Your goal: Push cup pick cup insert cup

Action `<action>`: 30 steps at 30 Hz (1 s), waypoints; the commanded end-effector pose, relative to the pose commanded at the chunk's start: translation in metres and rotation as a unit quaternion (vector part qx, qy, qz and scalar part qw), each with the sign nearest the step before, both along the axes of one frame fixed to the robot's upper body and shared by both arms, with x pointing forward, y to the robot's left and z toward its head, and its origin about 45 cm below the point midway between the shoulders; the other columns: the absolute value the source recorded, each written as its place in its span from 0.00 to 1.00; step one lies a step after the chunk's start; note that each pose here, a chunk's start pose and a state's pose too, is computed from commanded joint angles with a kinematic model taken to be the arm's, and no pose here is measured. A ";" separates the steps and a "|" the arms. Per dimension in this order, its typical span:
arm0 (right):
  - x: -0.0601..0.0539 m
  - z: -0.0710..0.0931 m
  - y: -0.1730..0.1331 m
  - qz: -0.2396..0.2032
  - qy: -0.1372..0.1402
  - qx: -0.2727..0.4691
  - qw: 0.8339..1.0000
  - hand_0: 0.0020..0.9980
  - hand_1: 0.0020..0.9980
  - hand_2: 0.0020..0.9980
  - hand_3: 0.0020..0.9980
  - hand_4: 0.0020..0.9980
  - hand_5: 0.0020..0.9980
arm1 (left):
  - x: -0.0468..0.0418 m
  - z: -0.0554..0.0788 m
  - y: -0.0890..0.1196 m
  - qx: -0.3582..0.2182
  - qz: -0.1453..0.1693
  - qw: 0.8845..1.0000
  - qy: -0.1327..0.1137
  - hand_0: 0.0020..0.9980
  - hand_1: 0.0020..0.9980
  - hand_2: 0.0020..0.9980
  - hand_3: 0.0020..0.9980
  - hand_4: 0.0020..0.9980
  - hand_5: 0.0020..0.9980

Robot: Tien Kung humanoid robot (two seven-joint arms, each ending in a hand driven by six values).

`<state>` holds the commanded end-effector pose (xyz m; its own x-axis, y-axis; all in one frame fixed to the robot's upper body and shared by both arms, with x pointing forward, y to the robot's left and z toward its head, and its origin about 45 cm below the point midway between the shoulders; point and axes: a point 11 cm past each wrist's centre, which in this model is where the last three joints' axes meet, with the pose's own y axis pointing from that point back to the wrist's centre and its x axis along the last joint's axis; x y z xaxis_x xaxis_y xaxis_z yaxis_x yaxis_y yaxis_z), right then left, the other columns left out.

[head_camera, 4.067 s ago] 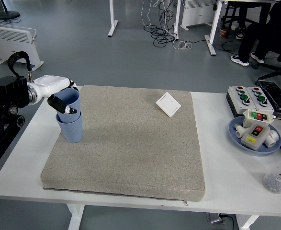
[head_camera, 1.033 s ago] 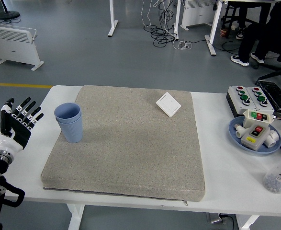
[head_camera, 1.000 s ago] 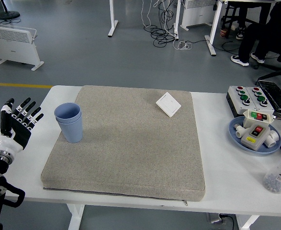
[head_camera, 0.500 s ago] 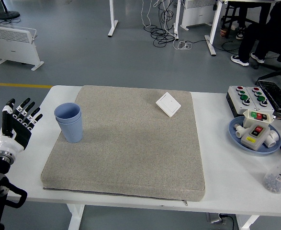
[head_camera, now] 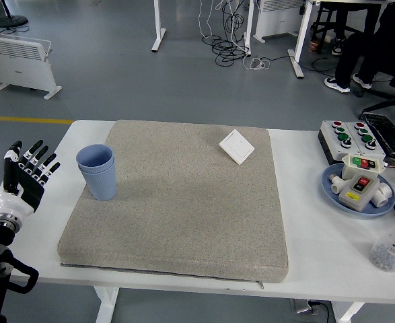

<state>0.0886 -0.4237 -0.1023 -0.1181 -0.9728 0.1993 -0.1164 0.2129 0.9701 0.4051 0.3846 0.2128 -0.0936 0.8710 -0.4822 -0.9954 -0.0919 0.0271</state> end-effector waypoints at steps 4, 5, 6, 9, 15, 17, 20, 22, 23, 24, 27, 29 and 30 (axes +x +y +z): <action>0.000 0.000 0.000 0.000 0.000 0.000 1.000 0.78 0.69 0.69 0.57 0.13 0.47 | 0.0003 0.000 0.000 0.000 -0.001 1.000 0.001 0.88 0.88 0.95 0.85 0.59 1.00; 0.000 0.000 0.000 0.000 0.000 0.000 1.000 0.78 0.69 0.69 0.57 0.13 0.47 | 0.0002 -0.001 -0.001 0.000 -0.001 1.000 0.001 0.88 0.88 0.95 0.85 0.59 1.00; 0.000 0.000 0.000 0.001 0.000 0.000 1.000 0.78 0.69 0.69 0.57 0.13 0.47 | 0.0001 -0.001 -0.001 0.000 -0.001 1.000 0.002 0.88 0.88 0.95 0.85 0.59 1.00; 0.000 0.000 0.000 0.000 0.000 0.000 1.000 0.78 0.69 0.69 0.57 0.13 0.47 | -0.0003 -0.003 -0.001 -0.001 -0.001 1.000 0.003 0.88 0.88 0.95 0.85 0.59 1.00; 0.000 0.000 0.000 0.000 0.000 0.000 1.000 0.78 0.69 0.69 0.57 0.13 0.47 | -0.0007 -0.005 -0.002 -0.002 -0.002 1.000 0.006 0.88 0.88 0.95 0.85 0.59 1.00; -0.001 0.000 0.000 0.000 0.001 0.000 1.000 0.78 0.69 0.69 0.57 0.13 0.47 | -0.0009 -0.005 -0.003 -0.002 -0.004 1.000 0.007 0.88 0.88 0.95 0.85 0.59 1.00; -0.002 0.000 0.000 0.001 0.002 0.000 1.000 0.78 0.69 0.69 0.57 0.13 0.47 | -0.0010 -0.006 -0.003 -0.002 -0.005 1.000 0.008 0.88 0.88 0.95 0.85 0.59 1.00; -0.002 0.000 0.000 0.001 0.003 0.000 1.000 0.78 0.69 0.69 0.57 0.13 0.47 | -0.0012 -0.007 -0.004 -0.001 -0.005 1.000 0.009 0.88 0.88 0.95 0.85 0.59 1.00; -0.003 -0.001 0.000 0.001 0.003 0.000 1.000 0.78 0.69 0.69 0.57 0.13 0.47 | -0.0014 -0.008 -0.004 -0.002 -0.005 1.000 0.010 0.88 0.88 0.95 0.85 0.59 1.00; -0.003 -0.001 0.000 0.001 0.003 -0.001 1.000 0.78 0.69 0.69 0.57 0.13 0.47 | -0.0016 -0.009 -0.005 -0.002 -0.005 1.000 0.011 0.88 0.88 0.95 0.85 0.59 1.00; -0.004 -0.001 0.000 0.002 0.004 -0.001 1.000 0.78 0.69 0.69 0.57 0.13 0.47 | -0.0022 -0.010 -0.005 -0.002 -0.005 1.000 0.013 0.88 0.88 0.95 0.85 0.59 1.00; -0.004 -0.001 0.000 0.002 0.005 -0.001 1.000 0.78 0.69 0.69 0.57 0.13 0.47 | -0.0026 -0.011 -0.005 -0.002 -0.005 1.000 0.014 0.88 0.88 0.95 0.85 0.59 1.00; -0.005 -0.001 0.000 0.003 0.005 -0.001 1.000 0.78 0.69 0.69 0.57 0.13 0.47 | -0.0028 -0.011 -0.005 -0.002 -0.004 1.000 0.014 0.88 0.88 0.95 0.85 0.59 1.00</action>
<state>0.0837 -0.4237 -0.1033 -0.1103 -0.9730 0.2028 -0.1070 0.2145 0.9709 0.4023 0.3800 0.2016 -0.0991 0.8700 -0.4829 -0.9950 -0.0829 0.0548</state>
